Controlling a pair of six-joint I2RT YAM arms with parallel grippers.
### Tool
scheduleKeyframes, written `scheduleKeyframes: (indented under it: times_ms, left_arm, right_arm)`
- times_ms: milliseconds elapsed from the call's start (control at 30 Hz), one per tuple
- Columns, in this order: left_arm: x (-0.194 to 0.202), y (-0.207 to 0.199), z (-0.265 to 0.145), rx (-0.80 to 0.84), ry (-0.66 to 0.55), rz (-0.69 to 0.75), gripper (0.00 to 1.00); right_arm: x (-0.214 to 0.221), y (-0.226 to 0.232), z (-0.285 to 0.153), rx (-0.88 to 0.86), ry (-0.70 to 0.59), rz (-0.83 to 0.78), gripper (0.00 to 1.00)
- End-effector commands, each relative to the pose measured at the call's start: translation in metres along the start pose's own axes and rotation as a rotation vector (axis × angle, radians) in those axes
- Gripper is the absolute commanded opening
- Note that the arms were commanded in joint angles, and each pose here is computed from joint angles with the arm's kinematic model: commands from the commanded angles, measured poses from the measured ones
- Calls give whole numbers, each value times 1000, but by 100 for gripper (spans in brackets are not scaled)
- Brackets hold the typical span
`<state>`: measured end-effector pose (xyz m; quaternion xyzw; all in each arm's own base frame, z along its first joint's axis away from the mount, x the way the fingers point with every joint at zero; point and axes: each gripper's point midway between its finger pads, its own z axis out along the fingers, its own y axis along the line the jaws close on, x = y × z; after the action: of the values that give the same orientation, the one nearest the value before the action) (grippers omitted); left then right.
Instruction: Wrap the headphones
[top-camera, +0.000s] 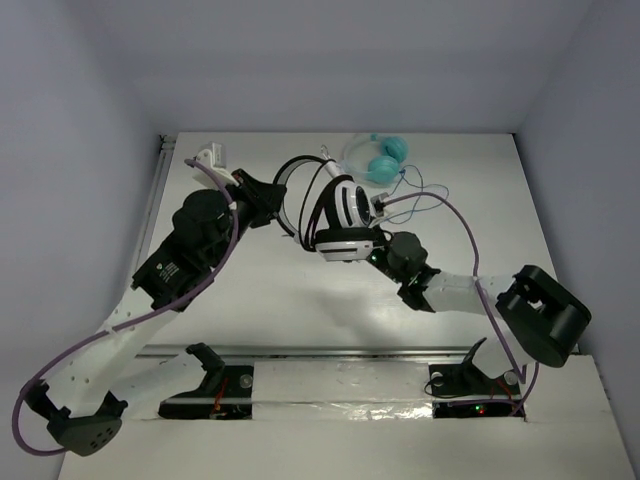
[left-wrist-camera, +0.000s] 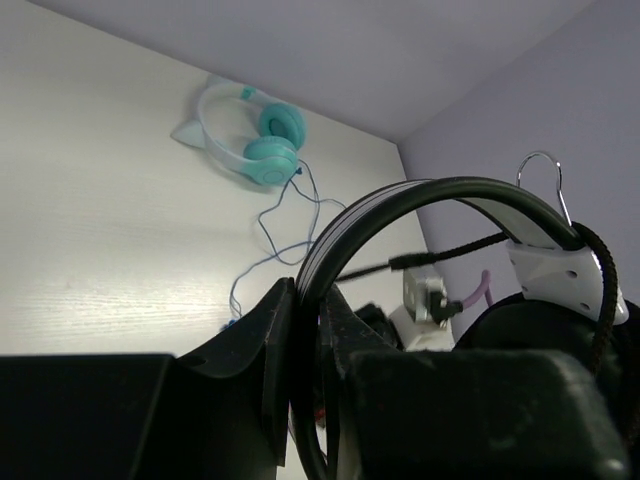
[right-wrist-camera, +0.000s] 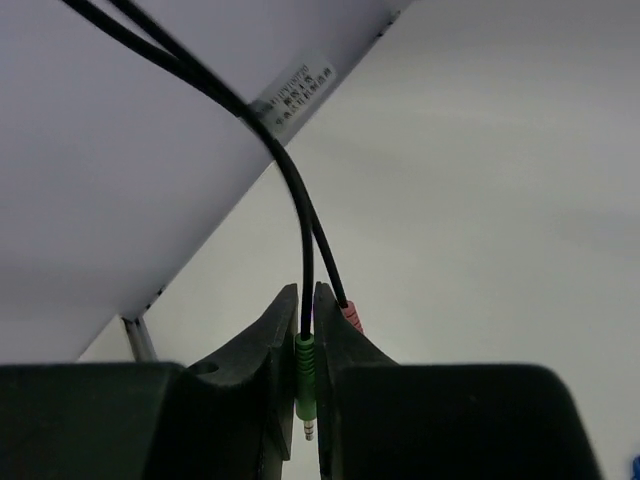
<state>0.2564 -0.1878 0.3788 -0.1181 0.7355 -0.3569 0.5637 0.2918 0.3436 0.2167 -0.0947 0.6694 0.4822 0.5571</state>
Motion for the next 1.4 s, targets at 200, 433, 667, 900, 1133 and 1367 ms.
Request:
scheduleKeyframes:
  times_ms: [200,433,667,900,1133,1367]
  left_arm:
    - [-104,-42,27,17,-422,-157,0]
    - [-47,12,79,-137,-414,-182,0]
    - [-8,73,94,-317,-436,-97,0]
    - [46,139,86,-473,-382,15,0]
    - [128,171,65,-439,-204,33,0]
    - [180,183,47,-408,-61,-12,0]
  right_arm:
    - [43,41,-10,9,-34,182,0]
    - [59,66,-19,16,-75,456,0]
    - [53,99,-45,-64,-85,696,0]
    - [62,84,-41,65,-65,637,0]
    - [37,78,-17,186,-156,591,0]
    - [40,52,6,356,-245,596,0]
